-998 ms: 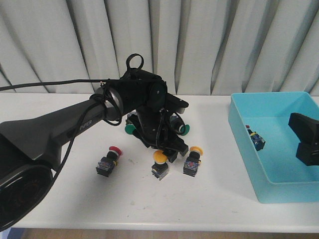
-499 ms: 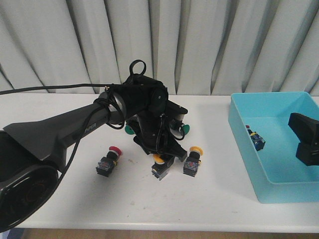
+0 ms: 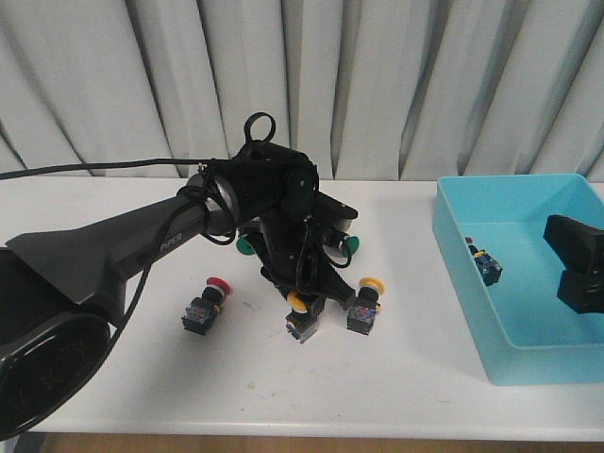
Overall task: Pick red and yellow buttons and place in box
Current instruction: 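Lift the yellow button and pass it to the right gripper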
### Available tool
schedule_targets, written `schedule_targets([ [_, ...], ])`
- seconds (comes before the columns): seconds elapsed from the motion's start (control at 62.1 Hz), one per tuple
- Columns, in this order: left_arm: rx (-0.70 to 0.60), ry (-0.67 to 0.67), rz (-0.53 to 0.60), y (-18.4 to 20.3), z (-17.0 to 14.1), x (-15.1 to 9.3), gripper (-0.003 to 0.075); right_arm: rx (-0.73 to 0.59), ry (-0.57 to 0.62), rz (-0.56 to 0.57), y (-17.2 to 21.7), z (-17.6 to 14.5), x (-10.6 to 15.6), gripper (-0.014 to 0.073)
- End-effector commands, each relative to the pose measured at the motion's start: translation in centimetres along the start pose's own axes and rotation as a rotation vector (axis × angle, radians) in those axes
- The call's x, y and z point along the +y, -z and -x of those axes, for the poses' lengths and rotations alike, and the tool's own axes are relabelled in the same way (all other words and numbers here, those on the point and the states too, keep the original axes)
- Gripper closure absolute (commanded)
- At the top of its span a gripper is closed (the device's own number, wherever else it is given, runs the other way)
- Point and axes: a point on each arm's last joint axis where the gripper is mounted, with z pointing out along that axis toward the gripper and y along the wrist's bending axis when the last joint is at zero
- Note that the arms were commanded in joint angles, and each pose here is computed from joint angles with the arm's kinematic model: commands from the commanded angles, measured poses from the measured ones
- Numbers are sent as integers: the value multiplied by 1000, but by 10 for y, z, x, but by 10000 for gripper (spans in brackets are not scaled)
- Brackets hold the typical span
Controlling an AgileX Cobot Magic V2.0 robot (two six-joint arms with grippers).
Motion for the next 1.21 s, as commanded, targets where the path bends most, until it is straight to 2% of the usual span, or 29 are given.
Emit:
schedule_targets([
  [0.0,-95,-8,-17,41,4,-7,729,-64,8,-7,-5,13,-1,102],
  [0.193,-163,-45,-58,74,2,-15,728,8,5,-9,-28,5,-2,102],
  [0.354,-331,-87,-158,129,-2,-30,728,63,-25,27,-48,-3,5,102],
  [0.467,-459,-101,-242,164,-6,-41,728,81,102,131,-57,-7,28,102],
  [0.579,-518,-103,-323,186,-11,-50,728,64,270,241,-61,-10,53,102],
  [0.708,-518,-94,-421,199,-17,-59,728,44,390,299,-65,-13,68,102],
  [1.111,-483,-87,-624,217,-28,-75,728,29,415,294,-67,-13,68,102],
  [1.191,-475,-90,-637,218,-29,-76,728,28,415,294,-67,-13,68,102],
])
